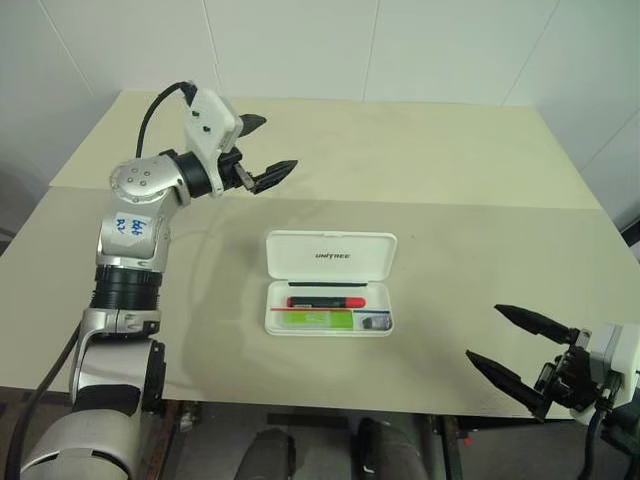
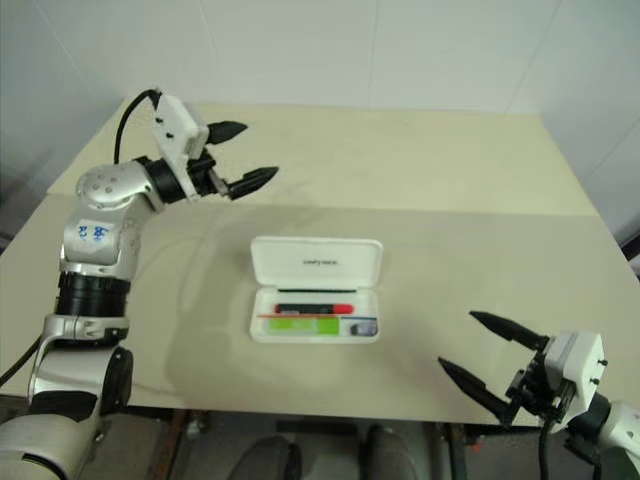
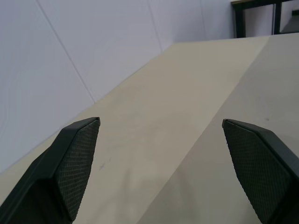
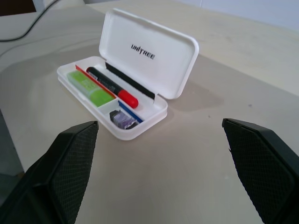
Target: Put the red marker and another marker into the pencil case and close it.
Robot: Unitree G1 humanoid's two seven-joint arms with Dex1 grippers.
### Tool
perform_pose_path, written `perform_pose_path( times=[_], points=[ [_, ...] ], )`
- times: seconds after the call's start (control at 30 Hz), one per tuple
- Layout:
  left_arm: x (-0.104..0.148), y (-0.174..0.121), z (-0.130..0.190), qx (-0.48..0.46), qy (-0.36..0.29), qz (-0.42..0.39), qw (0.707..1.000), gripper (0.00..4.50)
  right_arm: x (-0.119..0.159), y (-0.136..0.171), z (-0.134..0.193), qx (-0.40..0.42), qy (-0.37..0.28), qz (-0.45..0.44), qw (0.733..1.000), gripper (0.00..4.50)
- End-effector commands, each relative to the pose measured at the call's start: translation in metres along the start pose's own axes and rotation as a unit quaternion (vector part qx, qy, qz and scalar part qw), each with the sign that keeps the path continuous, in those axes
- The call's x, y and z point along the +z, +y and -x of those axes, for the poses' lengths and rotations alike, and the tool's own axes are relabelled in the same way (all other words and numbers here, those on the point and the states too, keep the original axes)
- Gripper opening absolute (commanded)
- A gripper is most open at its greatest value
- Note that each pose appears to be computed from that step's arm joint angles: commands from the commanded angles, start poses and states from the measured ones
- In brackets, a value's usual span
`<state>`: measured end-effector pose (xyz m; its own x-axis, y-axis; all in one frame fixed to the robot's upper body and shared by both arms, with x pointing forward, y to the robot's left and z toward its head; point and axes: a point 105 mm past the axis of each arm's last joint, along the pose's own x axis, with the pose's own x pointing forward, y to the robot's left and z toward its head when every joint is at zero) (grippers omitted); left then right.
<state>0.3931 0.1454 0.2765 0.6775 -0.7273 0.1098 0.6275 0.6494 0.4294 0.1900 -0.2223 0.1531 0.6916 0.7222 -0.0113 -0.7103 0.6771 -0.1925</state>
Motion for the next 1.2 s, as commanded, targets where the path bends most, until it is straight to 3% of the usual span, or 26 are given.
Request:
perform_pose_path(
  times=[0.03, 0.43, 0.7, 0.87, 1.2],
  points=[
    [0.000, 0.010, 0.021, 0.036, -0.020, 0.053, 0.998, 4.07, 0.009, -0.003, -0.005, 0.010, -0.010, 0.010, 1.000, 4.50],
    [-0.063, 0.005, 0.048, -0.010, 0.077, 0.229, 0.970, 0.04, 0.027, -0.012, -0.027, 0.049, -0.020, 0.027, 0.998, 4.50],
    [-0.090, -0.009, 0.047, -0.066, 0.113, 0.320, 0.938, 0.04, 0.033, -0.012, -0.030, 0.066, -0.015, 0.033, 0.997, 4.50],
    [-0.105, -0.020, 0.038, -0.092, 0.176, 0.371, 0.907, 0.04, 0.035, -0.011, -0.030, 0.067, -0.014, 0.033, 0.997, 4.50],
    [-0.085, -0.037, 0.020, -0.188, 0.147, 0.410, 0.880, 0.04, 0.036, -0.010, -0.029, 0.078, -0.018, 0.029, 0.996, 4.50]
  ],
)
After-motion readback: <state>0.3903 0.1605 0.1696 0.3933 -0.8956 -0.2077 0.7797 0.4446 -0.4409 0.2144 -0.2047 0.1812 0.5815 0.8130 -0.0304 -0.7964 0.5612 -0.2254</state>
